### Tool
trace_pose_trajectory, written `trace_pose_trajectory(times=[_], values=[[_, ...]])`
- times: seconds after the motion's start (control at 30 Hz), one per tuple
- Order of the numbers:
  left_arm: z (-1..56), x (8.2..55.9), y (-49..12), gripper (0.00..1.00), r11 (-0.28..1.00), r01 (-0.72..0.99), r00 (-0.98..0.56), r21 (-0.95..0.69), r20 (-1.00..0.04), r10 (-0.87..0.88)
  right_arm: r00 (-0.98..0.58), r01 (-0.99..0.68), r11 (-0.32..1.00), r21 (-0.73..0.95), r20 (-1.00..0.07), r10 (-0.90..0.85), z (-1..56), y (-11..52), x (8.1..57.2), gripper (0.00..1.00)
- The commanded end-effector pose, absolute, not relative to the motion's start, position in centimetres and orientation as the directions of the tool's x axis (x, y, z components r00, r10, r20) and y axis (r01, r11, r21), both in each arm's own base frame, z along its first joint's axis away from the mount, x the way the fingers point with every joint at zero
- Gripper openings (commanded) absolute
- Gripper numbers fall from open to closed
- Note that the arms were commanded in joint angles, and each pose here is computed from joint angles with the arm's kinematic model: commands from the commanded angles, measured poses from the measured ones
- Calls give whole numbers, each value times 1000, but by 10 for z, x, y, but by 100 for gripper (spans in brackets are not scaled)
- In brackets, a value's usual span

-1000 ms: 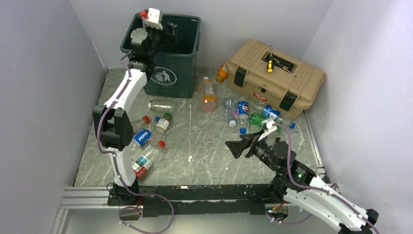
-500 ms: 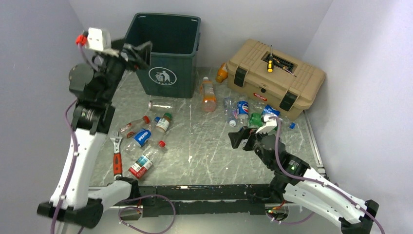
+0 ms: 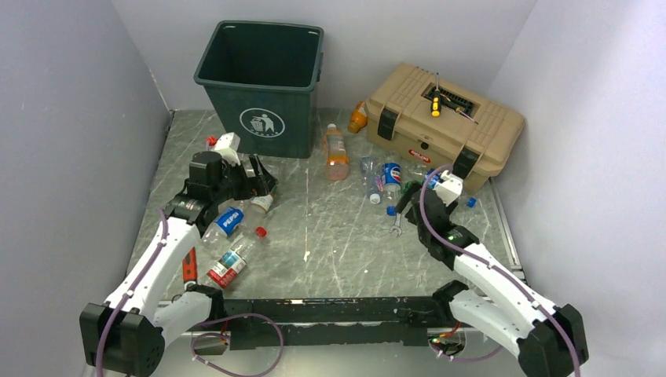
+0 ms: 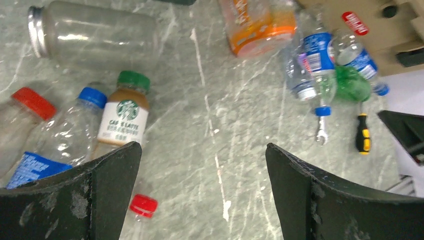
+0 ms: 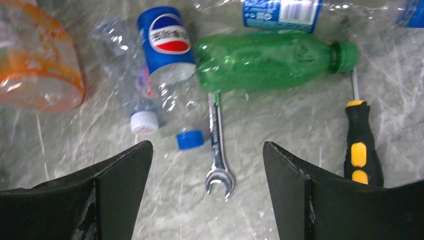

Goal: Put the plastic bottles in the bin
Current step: Place the plastic bottle in the trash bin, then pick up the plastic bottle at the center of the board.

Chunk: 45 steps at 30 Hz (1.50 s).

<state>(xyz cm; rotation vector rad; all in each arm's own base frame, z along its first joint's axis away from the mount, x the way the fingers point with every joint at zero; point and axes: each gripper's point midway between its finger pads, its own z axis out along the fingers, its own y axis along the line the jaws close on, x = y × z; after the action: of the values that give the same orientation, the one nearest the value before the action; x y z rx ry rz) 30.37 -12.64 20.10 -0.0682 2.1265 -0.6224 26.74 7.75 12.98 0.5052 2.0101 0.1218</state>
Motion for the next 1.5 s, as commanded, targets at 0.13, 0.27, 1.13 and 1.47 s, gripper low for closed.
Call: trace_pose_trajectory(times=[0.13,0.27,1.13,1.47], values=[[246,300,-150,99,767,274,-572,-580,-739,-355,-411,267,882,389,-782,469,113,92,310,78],[243,292,-158,100,732,293,-601,-615,-714,-359,-462,210,897,390,-768,443,103,111,324,75],[245,293,-157,100,743,303,-597,-596,-727,-339,-585,227,934,276,-728,357,45,119,338,27],[246,297,-146,100,779,276,-561,-563,-752,-345,-525,149,942,300,-783,333,129,116,292,0]])
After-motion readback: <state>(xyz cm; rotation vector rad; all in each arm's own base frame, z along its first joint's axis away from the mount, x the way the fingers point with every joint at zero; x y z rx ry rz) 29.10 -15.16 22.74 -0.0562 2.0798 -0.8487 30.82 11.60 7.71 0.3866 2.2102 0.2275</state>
